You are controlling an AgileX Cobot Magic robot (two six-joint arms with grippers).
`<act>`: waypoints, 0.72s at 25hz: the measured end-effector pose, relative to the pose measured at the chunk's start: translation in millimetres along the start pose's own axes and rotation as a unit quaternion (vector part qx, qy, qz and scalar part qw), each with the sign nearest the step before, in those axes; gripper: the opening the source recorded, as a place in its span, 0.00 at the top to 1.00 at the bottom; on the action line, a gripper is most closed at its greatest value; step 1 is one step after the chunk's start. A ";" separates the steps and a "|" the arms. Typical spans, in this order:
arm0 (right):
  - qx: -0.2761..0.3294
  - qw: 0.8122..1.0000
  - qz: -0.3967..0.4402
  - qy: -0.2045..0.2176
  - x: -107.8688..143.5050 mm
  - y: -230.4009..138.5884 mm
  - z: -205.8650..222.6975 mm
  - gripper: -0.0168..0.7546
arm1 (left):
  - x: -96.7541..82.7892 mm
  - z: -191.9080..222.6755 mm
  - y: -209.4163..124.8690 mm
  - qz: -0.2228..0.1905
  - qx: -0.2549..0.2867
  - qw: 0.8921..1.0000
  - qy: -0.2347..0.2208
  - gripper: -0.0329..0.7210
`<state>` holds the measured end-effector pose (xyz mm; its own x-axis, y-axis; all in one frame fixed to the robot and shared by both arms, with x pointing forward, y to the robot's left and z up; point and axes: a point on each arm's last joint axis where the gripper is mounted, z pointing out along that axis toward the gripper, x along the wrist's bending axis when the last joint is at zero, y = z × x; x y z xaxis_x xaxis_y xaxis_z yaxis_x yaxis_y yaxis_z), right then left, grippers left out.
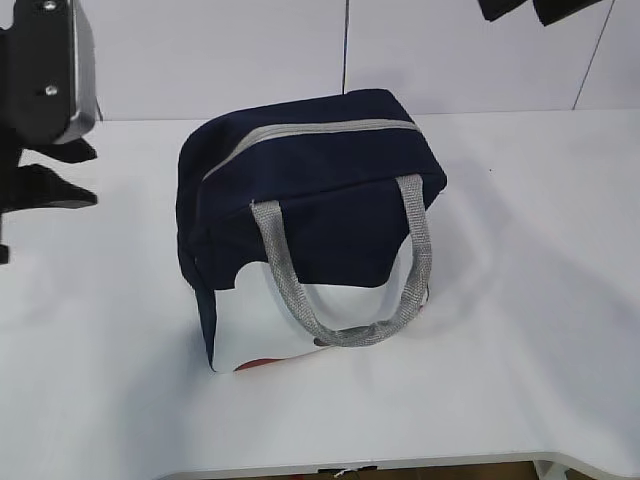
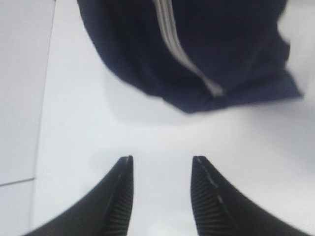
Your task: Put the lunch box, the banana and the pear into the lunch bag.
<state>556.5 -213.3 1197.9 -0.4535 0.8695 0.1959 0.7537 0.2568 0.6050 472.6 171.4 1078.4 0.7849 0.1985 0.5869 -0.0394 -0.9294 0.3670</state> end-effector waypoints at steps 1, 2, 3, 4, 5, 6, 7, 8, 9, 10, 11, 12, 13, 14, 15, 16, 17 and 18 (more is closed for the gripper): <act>-0.004 1.000 -0.006 -0.001 1.3 -0.4 -3.8 0.29 | 1.0 -4.8 -3.1 0.023 0.015 1.000 0.007 0.59; -0.009 1.000 -0.011 -0.002 3.2 -1.1 -8.9 0.29 | 1.6 -10.0 -6.3 0.041 0.030 0.999 0.012 0.59; -0.014 1.000 -0.016 -0.003 5.0 -1.6 -13.6 0.29 | 2.7 -14.7 -9.8 0.063 0.048 0.997 0.018 0.59; -0.019 1.000 -0.020 -0.004 6.6 -2.2 -17.9 0.29 | 4.3 -20.9 -13.0 0.084 0.063 0.994 0.029 0.59; -0.025 0.999 -0.024 -0.005 8.5 -3.0 -23.1 0.29 | 5.5 -27.3 -15.9 0.099 0.076 0.991 0.037 0.59; -0.031 0.999 -0.028 -0.006 10.4 -3.9 -28.4 0.29 | 6.9 -34.2 -19.1 0.115 0.091 0.988 0.048 0.59; -0.035 0.999 -0.031 -0.007 12.1 -4.8 -32.9 0.29 | 8.3 -40.0 -22.1 0.127 0.105 0.985 0.057 0.59; -0.040 0.999 -0.034 -0.011 13.7 -5.9 -38.1 0.29 | 9.9 -47.0 -24.5 0.132 0.115 0.982 0.070 0.59; -0.045 0.998 -0.037 -0.014 15.2 -7.0 -43.2 0.29 | 10.9 -53.9 -26.6 0.130 0.123 0.980 0.082 0.59; -0.048 0.998 -0.041 -0.019 16.9 -8.4 -47.9 0.29 | 11.7 -59.9 -28.9 0.129 0.131 0.979 0.092 0.59; -0.052 0.997 -0.046 -0.021 19.1 -9.3 -51.6 0.29 | 12.2 -67.2 -31.0 0.124 0.137 0.977 0.104 0.59; -0.056 0.997 -0.049 -0.024 21.0 -10.5 -56.0 0.29 | 11.8 -74.3 -33.1 0.116 0.141 0.977 0.112 0.59; -0.060 0.996 -0.052 -0.025 23.1 -11.9 -60.7 0.29 | 11.1 -81.5 -35.2 0.109 0.144 0.976 0.120 0.59; -0.065 0.996 -0.055 -0.026 24.8 -13.2 -64.9 0.29 | 10.2 -87.5 -37.1 0.099 0.146 0.976 0.125 0.59; -0.069 0.996 -0.056 -0.027 26.5 -15.2 -69.2 0.29 | 9.1 -94.7 -38.8 0.085 0.144 0.977 0.133 0.59; -0.072 0.995 -0.057 -0.027 28.3 -18.0 -73.2 0.29 | 7.8 -101.9 -40.7 0.070 0.143 0.977 0.141 0.59; -0.074 0.995 -0.058 -0.028 29.8 -21.3 -76.6 0.29 | 6.4 -109.0 -42.4 0.058 0.140 0.977 0.149 0.59; -0.074 0.995 -0.058 -0.029 31.0 -24.5 -79.0 0.29 | 5.1 -115.1 -43.9 0.042 0.136 0.977 0.157 0.59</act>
<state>486.4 -226.0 1250.1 -0.5024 0.8613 0.0755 0.6169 0.2959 0.7293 407.2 249.0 1148.3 0.5561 0.1649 0.8146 0.1044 -0.9862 0.1284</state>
